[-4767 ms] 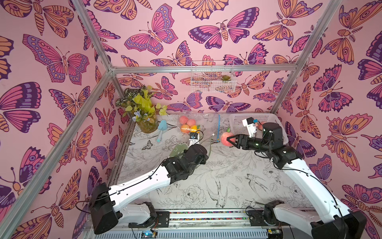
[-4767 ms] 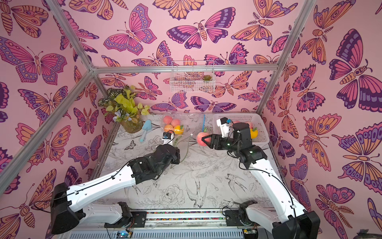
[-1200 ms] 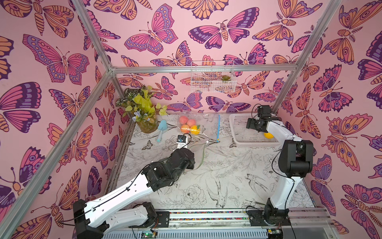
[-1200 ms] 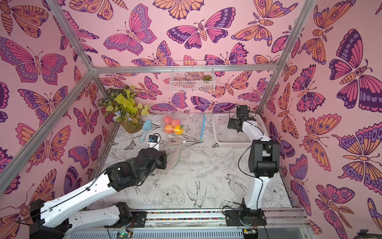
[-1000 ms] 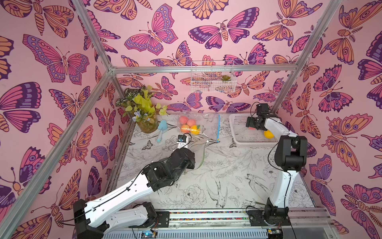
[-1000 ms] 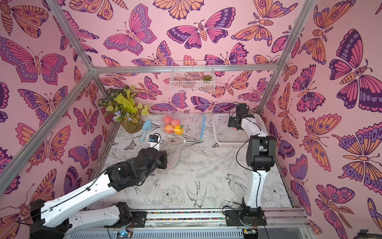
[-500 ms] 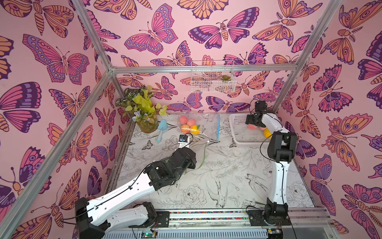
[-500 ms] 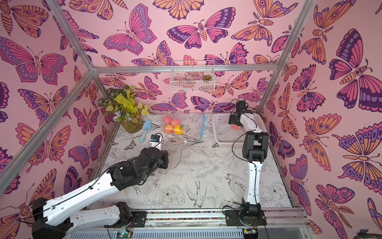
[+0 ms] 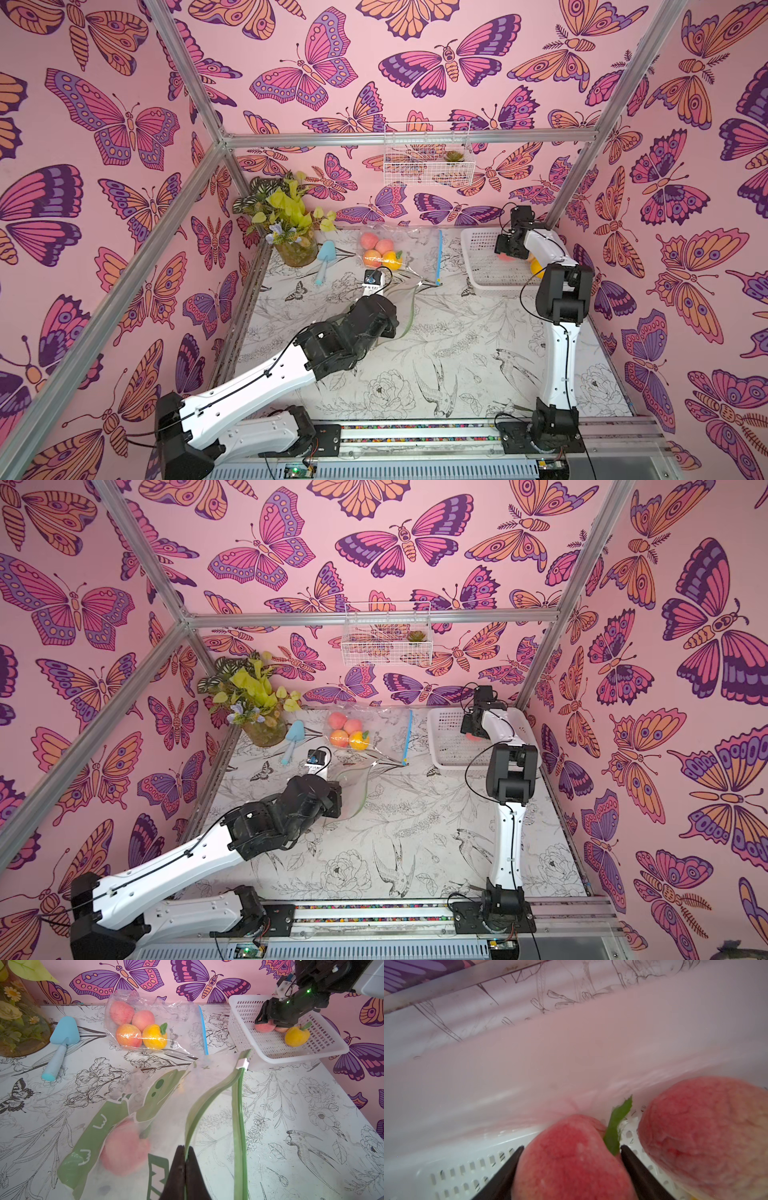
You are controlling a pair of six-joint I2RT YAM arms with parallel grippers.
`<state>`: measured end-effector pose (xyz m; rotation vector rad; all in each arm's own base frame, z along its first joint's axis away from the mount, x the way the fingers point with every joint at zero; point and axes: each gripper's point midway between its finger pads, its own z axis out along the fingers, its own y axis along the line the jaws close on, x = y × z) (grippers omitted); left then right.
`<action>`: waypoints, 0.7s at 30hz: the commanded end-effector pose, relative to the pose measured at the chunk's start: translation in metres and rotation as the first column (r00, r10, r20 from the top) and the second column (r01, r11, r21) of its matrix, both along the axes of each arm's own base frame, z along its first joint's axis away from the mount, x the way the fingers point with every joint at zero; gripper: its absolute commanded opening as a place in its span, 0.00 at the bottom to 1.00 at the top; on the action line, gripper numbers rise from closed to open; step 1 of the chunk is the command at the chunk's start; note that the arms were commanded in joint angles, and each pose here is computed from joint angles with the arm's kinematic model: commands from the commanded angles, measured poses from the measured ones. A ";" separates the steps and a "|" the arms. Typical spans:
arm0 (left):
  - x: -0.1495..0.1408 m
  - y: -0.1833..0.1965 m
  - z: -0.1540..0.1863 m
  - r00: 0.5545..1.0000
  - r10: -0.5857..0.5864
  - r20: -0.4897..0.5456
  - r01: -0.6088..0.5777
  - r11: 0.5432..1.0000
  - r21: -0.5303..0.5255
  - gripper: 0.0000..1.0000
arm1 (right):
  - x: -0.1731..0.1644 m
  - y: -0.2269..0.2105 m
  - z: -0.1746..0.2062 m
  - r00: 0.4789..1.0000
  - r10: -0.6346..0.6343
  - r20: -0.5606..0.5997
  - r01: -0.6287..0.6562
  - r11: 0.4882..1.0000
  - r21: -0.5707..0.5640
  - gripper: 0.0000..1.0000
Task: Place the peach in a zip-top bag and seal the zipper
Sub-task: Pick up the peach from the basket.
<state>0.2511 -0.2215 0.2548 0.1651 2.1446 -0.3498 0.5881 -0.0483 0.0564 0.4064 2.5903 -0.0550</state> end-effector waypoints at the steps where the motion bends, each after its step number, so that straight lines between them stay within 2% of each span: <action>1: 0.004 -0.001 0.008 1.000 0.006 0.019 -0.006 1.000 -0.008 0.00 | -0.005 0.001 0.039 0.996 -0.010 0.085 0.007 0.999 0.035 0.62; 12: 0.006 -0.006 0.004 1.000 -0.005 0.017 0.005 1.000 -0.024 0.00 | -0.062 0.039 0.102 0.969 0.062 0.238 -0.113 0.972 0.205 0.61; 16: 0.011 -0.011 -0.002 1.000 -0.022 -0.005 0.021 0.998 -0.064 0.00 | -0.095 0.063 0.127 0.948 0.085 0.307 -0.180 0.938 0.295 0.62; 21: 0.017 -0.019 -0.009 0.998 -0.044 -0.040 0.039 0.992 -0.120 0.00 | -0.138 0.099 0.158 0.904 0.149 0.401 -0.297 0.894 0.337 0.62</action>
